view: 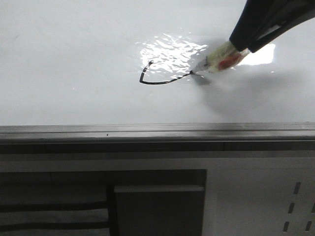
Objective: Write number 4 on whiteboard
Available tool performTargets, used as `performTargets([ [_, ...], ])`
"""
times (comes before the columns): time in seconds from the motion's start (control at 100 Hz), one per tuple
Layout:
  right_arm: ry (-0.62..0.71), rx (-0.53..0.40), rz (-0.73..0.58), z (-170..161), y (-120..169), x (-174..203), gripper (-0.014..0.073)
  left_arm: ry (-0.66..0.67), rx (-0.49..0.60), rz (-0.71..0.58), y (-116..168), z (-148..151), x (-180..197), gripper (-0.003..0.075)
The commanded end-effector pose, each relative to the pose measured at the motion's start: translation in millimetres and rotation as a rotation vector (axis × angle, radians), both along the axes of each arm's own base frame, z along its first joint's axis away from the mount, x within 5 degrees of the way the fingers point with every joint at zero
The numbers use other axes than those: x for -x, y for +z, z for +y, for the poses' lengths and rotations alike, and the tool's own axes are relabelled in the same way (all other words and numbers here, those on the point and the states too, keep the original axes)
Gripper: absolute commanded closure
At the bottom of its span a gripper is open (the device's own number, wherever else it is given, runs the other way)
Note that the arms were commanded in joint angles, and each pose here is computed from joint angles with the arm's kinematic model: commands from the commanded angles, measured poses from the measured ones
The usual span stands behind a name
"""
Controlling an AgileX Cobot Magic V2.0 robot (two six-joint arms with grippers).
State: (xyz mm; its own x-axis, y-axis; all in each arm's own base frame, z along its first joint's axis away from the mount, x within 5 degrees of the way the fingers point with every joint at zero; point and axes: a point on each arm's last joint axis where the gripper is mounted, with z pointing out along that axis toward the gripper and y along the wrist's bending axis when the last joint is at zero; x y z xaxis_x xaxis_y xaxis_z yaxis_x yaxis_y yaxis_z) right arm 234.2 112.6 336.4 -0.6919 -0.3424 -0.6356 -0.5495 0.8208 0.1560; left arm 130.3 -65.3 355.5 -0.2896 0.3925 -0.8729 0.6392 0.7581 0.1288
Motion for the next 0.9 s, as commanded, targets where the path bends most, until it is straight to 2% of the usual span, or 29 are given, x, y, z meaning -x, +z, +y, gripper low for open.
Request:
performTargets([
  [0.0,0.020,-0.063,-0.139,3.2,27.4,10.3,0.0659,0.035,0.059,-0.070,14.2,0.7,-2.6,0.0417],
  [0.12,0.051,-0.103,-0.228,15.0,35.1,12.2,0.0659,0.035,0.059,-0.070,14.2,0.7,-2.6,0.0417],
  [0.27,0.038,-0.079,-0.210,20.2,21.7,-3.3,0.0659,0.040,0.062,-0.078,14.8,0.9,-3.1,0.0417],
  [0.34,0.044,-0.049,-0.175,23.1,10.5,-11.1,0.0659,0.043,0.064,-0.084,15.3,1.1,-3.5,0.0417],
  [0.46,0.092,0.021,0.003,26.9,-15.6,-14.6,0.0659,0.043,0.064,-0.084,15.3,1.1,-3.5,0.0417],
  [0.54,0.139,0.047,0.056,29.0,-19.1,-8.8,0.0659,0.043,0.064,-0.084,15.3,1.1,-3.5,0.0417],
  [0.69,0.258,0.056,-0.123,29.7,14.6,9.3,0.0659,0.010,0.054,-0.064,12.6,-2.4,-6.5,0.0417],
  [0.89,0.553,0.162,-0.400,28.7,48.7,47.5,0.0659,-0.277,-0.025,-0.002,10.5,-23.6,-16.8,0.0417],
])
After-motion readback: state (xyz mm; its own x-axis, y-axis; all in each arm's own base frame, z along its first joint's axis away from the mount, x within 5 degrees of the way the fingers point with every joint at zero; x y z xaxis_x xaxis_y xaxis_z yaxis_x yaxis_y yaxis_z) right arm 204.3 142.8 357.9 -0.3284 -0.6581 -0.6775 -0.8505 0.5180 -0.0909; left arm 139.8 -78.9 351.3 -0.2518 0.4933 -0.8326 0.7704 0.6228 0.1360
